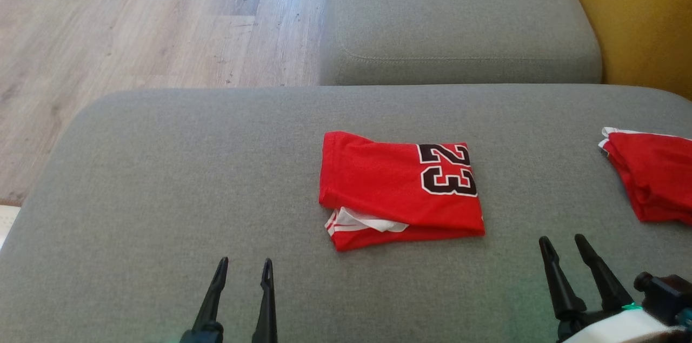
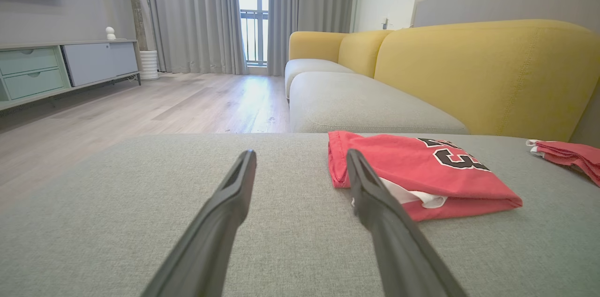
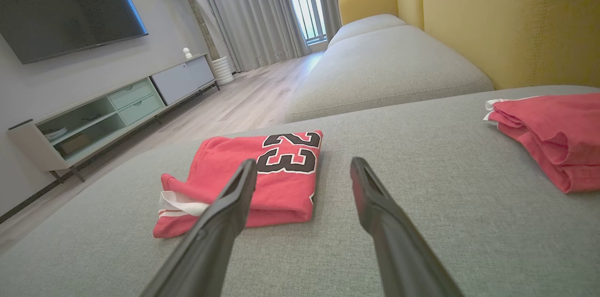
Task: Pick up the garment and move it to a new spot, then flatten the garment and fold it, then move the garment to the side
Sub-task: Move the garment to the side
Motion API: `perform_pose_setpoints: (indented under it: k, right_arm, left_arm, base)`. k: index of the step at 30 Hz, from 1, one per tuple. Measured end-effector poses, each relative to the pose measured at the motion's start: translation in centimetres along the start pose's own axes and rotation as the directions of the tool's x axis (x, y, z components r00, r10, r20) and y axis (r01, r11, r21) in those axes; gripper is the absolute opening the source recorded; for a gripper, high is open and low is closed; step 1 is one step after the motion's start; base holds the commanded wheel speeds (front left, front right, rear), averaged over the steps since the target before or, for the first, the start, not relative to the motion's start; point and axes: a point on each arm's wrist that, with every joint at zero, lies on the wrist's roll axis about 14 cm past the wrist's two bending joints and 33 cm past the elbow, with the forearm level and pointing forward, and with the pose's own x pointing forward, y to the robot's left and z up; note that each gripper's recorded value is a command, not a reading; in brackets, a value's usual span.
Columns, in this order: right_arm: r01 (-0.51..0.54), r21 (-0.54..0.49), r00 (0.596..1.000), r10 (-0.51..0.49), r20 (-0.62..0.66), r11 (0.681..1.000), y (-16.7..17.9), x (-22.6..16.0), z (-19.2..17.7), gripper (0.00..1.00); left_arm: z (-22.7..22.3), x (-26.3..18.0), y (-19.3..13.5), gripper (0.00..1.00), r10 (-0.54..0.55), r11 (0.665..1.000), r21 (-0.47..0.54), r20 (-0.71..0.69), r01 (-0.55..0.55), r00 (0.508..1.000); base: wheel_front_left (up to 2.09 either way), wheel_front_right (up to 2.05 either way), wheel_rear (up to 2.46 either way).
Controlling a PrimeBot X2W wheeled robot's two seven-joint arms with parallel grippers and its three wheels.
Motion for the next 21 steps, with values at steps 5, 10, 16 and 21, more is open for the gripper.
perform_pose_setpoints:
  k: [5, 10, 16, 21]
  right_arm:
    - [0.002, 0.000, 1.000, -0.002, 0.004, 1.000, 0.0, 0.0, 0.1, 1.00]
    - [0.002, 0.000, 1.000, -0.002, 0.004, 1.000, 0.0, 0.0, 0.1, 1.00]
    - [0.006, 0.007, 1.000, -0.006, -0.010, 1.000, -0.1, 0.2, -0.4, 1.00]
    - [0.000, 0.019, 0.998, 0.001, -0.056, 1.000, 0.2, 0.7, -1.7, 1.00]
  left_arm:
    - [0.0, 0.0, -0.1, 1.00, -0.002, 1.000, 0.001, 0.001, 0.002, 1.000]
    - [0.0, -0.1, -0.2, 1.00, -0.001, 1.000, -0.005, -0.002, 0.001, 1.000]
    - [-0.3, -0.1, -0.1, 1.00, 0.005, 1.000, -0.004, -0.011, -0.005, 1.000]
    - [-0.9, 0.0, 0.1, 1.00, 0.014, 1.000, -0.003, -0.034, -0.014, 0.999]
  base:
    - [0.00, 0.00, 0.00]
    - [0.00, 0.00, 0.00]
    - [0.00, 0.00, 0.00]
    - [0.00, 0.00, 0.00]
